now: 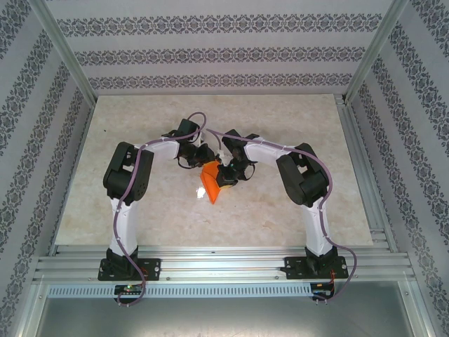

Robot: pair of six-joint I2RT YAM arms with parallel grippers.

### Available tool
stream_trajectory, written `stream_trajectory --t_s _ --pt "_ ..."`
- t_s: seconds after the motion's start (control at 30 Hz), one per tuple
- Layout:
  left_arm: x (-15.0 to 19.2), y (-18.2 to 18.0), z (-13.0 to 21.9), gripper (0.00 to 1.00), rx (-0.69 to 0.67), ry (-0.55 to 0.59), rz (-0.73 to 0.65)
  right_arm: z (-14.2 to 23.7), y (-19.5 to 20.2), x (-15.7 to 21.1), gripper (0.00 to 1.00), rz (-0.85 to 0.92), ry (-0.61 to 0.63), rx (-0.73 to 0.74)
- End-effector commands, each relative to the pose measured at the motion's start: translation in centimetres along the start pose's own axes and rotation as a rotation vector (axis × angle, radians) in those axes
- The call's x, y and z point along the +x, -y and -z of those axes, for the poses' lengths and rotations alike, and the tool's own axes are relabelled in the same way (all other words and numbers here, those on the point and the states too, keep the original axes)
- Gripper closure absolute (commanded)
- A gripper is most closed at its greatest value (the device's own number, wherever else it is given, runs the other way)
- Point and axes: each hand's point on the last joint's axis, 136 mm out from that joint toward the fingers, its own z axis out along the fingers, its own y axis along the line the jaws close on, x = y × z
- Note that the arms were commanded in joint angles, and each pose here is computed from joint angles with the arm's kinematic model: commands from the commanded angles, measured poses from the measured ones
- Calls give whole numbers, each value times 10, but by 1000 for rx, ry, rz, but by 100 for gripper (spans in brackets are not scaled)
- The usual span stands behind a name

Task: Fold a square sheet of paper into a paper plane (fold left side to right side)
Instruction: Third fold the triangle at the center of the table.

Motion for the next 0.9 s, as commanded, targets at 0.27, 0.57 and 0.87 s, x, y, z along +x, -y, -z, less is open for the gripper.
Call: stream_trajectory --t_s 0.27,0.57,0.87 --pt "11 -24 -11 84 -62 -27 -4 23 -31 -11 92 58 69 -46" --pt "11 -23 -10 85 -64 -25 -4 17 -33 -12 92 57 62 -56" --pt "10 -22 -8 85 -66 -22 -6 1 -19 -4 92 34 19 -30"
